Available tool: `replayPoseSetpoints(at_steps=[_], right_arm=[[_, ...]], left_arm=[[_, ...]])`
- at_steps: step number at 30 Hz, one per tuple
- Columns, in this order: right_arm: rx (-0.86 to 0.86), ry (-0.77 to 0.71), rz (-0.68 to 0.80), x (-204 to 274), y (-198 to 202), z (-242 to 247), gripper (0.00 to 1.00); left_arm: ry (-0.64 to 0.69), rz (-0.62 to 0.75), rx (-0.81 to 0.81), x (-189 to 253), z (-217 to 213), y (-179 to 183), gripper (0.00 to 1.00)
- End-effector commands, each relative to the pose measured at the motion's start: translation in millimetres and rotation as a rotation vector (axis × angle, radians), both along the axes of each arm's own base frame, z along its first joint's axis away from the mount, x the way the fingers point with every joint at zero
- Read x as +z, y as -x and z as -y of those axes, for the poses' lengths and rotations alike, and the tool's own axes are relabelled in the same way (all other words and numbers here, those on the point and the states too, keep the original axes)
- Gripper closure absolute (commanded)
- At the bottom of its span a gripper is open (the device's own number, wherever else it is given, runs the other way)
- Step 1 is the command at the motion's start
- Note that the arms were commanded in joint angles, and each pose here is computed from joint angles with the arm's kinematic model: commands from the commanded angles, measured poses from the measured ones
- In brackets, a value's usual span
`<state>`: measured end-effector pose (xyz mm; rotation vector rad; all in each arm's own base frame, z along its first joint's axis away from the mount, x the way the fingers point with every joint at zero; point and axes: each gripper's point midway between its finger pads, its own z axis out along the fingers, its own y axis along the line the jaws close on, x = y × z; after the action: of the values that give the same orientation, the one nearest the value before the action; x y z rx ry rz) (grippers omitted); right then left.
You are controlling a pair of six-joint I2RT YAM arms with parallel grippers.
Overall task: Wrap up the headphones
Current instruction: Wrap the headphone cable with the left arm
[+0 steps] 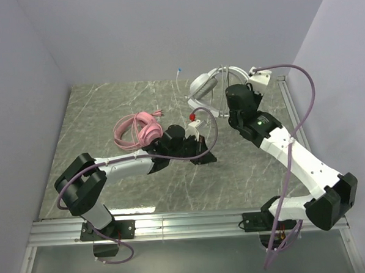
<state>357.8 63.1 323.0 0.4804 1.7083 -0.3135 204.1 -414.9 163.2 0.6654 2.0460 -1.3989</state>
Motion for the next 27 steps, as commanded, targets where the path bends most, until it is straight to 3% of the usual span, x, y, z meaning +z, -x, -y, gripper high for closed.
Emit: replayPoseSetpoints(at_steps=[1, 12, 20, 27], right_arm=[[-0.116, -0.113, 0.148, 12, -6, 12, 1.00], [-0.205, -0.052, 0.030, -73, -9, 16, 1.00], [-0.171, -0.009, -0.064, -113, -4, 12, 1.00], [-0.116, 0.006, -0.124, -143, 14, 8, 1.00]], left_arm=[[-0.054, 0.053, 0.016, 19, -7, -4, 0.99], [0.033, -0.033, -0.167, 44, 0, 29, 0.99], [-0.166, 0.094, -0.010, 44, -16, -11, 1.00], [-0.313, 0.106, 0.070, 34, -32, -39, 1.00]])
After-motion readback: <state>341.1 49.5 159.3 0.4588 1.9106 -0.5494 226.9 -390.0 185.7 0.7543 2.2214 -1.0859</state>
